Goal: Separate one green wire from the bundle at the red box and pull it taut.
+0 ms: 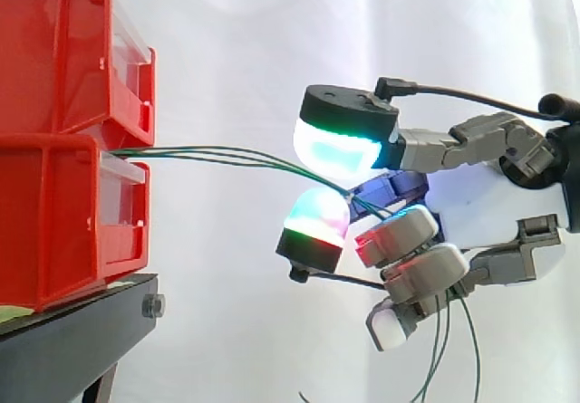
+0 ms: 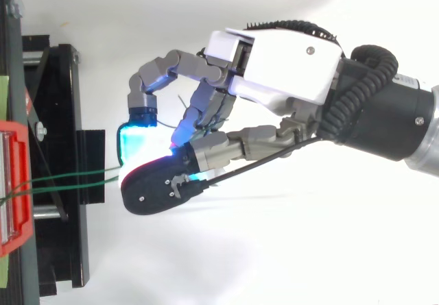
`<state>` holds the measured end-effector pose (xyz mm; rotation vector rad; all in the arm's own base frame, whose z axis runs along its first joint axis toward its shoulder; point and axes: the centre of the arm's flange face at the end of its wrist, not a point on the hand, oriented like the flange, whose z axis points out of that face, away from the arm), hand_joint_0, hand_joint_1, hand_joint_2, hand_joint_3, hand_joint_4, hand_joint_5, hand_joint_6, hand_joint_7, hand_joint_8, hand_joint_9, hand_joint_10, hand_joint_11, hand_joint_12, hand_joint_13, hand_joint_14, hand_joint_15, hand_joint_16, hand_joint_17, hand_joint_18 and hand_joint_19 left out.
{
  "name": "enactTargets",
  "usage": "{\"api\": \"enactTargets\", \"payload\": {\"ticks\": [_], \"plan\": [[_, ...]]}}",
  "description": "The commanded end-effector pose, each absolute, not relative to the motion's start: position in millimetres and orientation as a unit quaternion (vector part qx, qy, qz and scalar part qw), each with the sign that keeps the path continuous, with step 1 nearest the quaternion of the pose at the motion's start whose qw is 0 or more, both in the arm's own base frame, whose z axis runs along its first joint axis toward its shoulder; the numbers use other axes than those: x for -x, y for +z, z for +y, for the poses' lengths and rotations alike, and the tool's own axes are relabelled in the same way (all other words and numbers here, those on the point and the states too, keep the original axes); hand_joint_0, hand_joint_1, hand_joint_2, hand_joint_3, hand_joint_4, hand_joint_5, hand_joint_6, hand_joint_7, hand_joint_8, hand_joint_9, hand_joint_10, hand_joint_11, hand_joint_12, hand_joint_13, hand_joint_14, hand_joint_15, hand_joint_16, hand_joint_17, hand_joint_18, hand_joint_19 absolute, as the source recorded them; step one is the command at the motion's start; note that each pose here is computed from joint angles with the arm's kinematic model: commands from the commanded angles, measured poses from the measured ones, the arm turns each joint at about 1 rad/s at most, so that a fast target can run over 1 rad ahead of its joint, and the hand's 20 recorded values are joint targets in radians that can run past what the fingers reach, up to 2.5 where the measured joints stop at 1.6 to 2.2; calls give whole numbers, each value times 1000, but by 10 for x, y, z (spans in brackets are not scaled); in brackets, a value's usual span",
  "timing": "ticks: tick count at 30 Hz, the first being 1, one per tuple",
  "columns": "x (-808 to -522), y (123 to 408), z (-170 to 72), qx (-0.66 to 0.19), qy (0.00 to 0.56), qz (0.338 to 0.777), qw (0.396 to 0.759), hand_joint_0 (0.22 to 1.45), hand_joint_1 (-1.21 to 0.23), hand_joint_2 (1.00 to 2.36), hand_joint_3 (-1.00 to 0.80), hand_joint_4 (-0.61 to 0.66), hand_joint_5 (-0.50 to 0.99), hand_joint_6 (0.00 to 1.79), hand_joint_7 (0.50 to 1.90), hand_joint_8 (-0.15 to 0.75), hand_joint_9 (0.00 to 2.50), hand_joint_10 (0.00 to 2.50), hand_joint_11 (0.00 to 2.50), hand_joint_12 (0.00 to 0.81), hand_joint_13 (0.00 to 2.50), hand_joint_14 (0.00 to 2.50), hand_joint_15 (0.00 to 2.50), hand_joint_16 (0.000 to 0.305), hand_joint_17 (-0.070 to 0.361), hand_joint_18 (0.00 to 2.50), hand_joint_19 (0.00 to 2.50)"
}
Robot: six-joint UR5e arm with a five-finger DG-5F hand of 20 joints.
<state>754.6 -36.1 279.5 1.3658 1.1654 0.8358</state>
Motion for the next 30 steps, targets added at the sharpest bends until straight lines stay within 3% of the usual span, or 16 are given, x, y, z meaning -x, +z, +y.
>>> {"api": "enactTargets", "payload": {"ticks": [1, 6, 8, 12, 14, 22, 30], "plan": [[-7546, 2801, -360, -577, 354, 491, 549, 525, -711, 1000, -500, 221, -187, 897, 1068, 315, 1393, 7, 1548, 386, 1526, 10, 1450, 63, 142, 897, 715], [-7555, 2811, -347, -576, 357, 489, 550, 508, -708, 1000, -500, 223, -188, 901, 1036, 322, 1422, 50, 1615, 376, 1597, 22, 1548, 65, 146, 930, 724], [-7555, 2811, -335, -575, 358, 489, 549, 509, -707, 1000, -500, 225, -188, 901, 1035, 319, 1408, 217, 1574, 375, 1584, 219, 1473, 64, 145, 937, 733], [-7556, 2811, -312, -575, 358, 490, 549, 502, -702, 1000, -500, 223, -188, 902, 1022, 311, 1359, 671, 1455, 375, 1545, 838, 1179, 65, 147, 992, 772], [-7556, 2812, -302, -575, 358, 490, 549, 496, -702, 1000, -500, 227, -188, 903, 1016, 325, 1335, 841, 1399, 380, 1536, 961, 1118, 66, 148, 1004, 779], [-7556, 2817, -272, -575, 358, 491, 549, 596, -672, 1000, -500, 199, -191, 903, 1033, 283, 1315, 912, 1421, 345, 1509, 981, 1151, 60, 135, 977, 812], [-7600, 3069, -264, -575, 356, 491, 549, 626, -666, 1016, -323, 170, -187, 913, 1067, 286, 1335, 936, 1412, 344, 1513, 939, 1186, 60, 135, 984, 823]]}}
